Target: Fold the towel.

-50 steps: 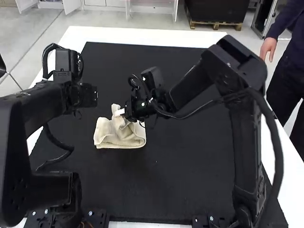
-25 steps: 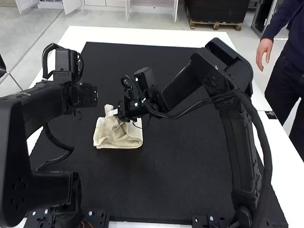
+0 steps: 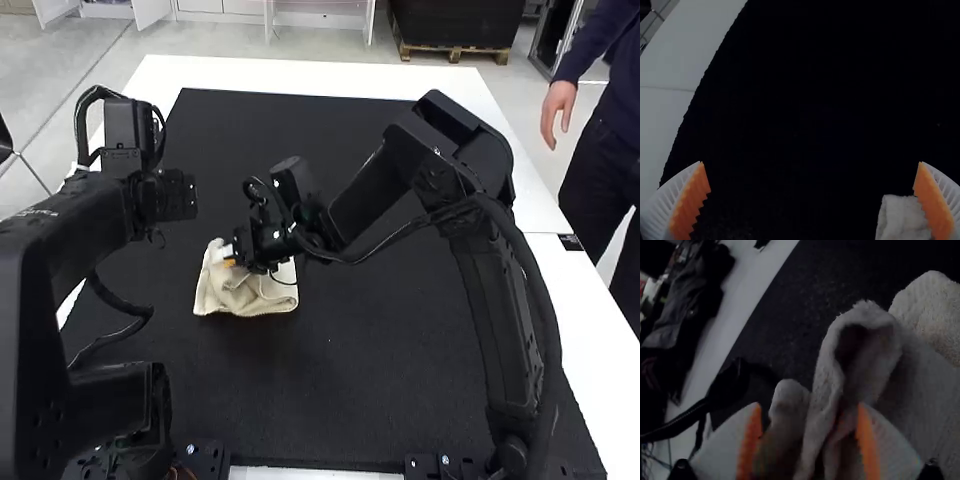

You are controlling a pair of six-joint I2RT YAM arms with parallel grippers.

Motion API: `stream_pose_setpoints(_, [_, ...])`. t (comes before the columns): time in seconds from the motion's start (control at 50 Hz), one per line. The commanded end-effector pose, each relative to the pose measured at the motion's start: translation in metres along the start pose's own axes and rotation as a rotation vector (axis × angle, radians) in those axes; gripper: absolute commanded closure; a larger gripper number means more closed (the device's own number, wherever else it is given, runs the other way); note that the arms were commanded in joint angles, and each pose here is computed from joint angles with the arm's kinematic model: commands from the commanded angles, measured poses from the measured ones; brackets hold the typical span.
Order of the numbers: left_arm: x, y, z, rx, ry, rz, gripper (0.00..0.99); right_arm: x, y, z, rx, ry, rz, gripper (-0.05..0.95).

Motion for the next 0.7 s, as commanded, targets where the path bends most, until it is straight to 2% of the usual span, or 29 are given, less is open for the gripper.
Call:
stream_pose_setpoints(0.0, [0.005, 0.008, 0.002, 0.017, -0.007, -0.032, 0.036, 0.000, 0.018, 0.003, 0.022, -0.025, -0.069, 0.10])
stream_pose_setpoints(0.02, [0.006, 0.008, 0.001, 0.017, -0.011, -0.034, 0.036, 0.000, 0.018, 0.002, 0.021, -0.029, -0.067, 0.00])
stream_pose_setpoints(0.04, [0.006, 0.008, 0.001, 0.016, -0.016, -0.033, 0.036, 0.001, 0.018, 0.001, 0.023, -0.033, -0.069, -0.02])
stream_pose_setpoints(0.22, [0.012, 0.011, -0.003, 0.017, -0.064, -0.055, 0.036, 0.007, 0.028, -0.008, 0.044, -0.096, -0.118, -0.02])
stream_pose_setpoints(0.32, [0.019, 0.018, -0.008, 0.011, -0.111, -0.100, 0.036, 0.023, 0.037, -0.015, 0.128, -0.199, -0.142, -0.02])
stream_pose_setpoints(0.36, [0.022, 0.021, -0.008, -0.001, -0.110, -0.123, 0.036, 0.034, 0.042, -0.018, 0.156, -0.241, -0.169, -0.02])
stream_pose_setpoints(0.5, [0.030, 0.039, -0.006, -0.028, -0.098, -0.238, 0.036, 0.087, 0.071, -0.031, 0.133, -0.352, -0.321, -0.02])
stream_pose_setpoints(0.54, [0.032, 0.044, -0.005, -0.042, -0.089, -0.272, 0.036, 0.103, 0.078, -0.036, 0.123, -0.392, -0.366, -0.02])
stream_pose_setpoints(0.68, [0.041, 0.062, -0.002, -0.143, -0.041, -0.452, 0.036, 0.171, 0.102, -0.056, 0.115, -0.557, -0.551, -0.02])
Point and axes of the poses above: each hand's point on the last joint's axis, 136 mm out from that joint toward the fingers, its own x axis back along the fingers, its own z axis along the line the jaws close on, y = z × x, the point moved 7 cm from there along x, back along the fingers, and after that the axes turned 5 degrees about -x, right-handed, at the moved point
